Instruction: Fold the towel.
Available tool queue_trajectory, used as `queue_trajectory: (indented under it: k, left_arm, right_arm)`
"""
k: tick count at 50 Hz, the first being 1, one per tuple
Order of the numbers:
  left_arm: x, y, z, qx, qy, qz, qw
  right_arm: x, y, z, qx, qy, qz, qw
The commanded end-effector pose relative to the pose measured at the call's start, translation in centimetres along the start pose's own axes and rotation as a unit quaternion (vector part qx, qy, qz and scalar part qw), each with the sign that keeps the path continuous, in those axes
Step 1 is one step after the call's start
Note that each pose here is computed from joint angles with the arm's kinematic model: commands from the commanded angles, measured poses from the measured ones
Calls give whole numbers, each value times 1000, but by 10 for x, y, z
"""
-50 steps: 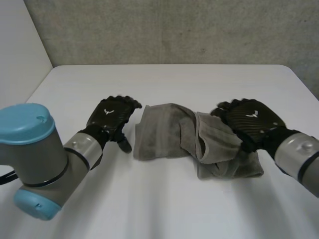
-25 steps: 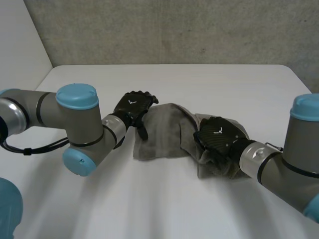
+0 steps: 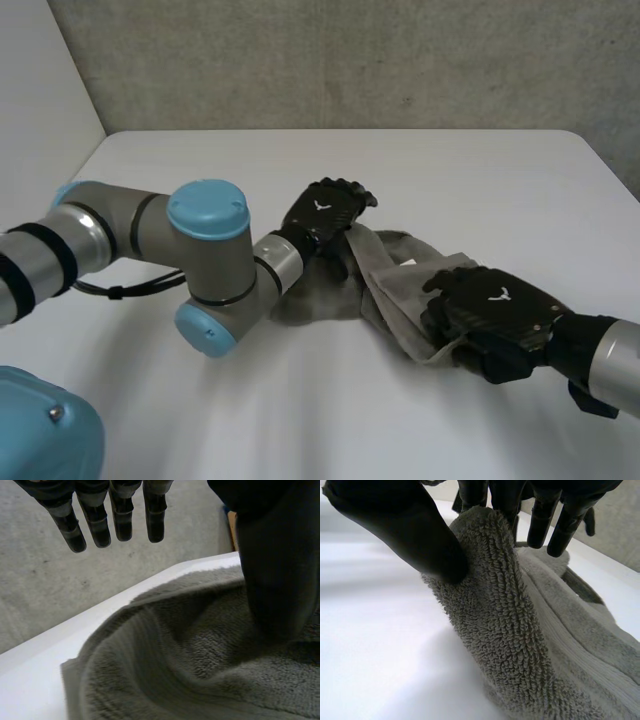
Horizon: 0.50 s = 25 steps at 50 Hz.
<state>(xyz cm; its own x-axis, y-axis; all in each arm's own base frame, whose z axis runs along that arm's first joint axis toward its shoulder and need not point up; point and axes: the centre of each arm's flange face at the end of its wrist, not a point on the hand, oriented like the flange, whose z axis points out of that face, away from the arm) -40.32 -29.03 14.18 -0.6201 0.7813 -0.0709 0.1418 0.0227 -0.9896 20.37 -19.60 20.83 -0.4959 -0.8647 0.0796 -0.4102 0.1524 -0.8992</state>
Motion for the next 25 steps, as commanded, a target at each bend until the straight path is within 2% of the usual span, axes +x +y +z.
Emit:
queue_trajectory:
  k: [1,5,14,25]
  left_arm:
    - [6,17,2,-18,9,21,1000]
    - [7,25,2,-24,11,40,999]
    - [6,25,7,-14,9,42,999]
    - [1,-19,-3,25,-6,51,998]
  right_arm:
    - [8,0,0,7,10,0,1000]
    - [7,1,1,8,2,4,1000]
    - [10,3,0,10,2,14,1000]
    - [23,-7,1,22,23,2,999]
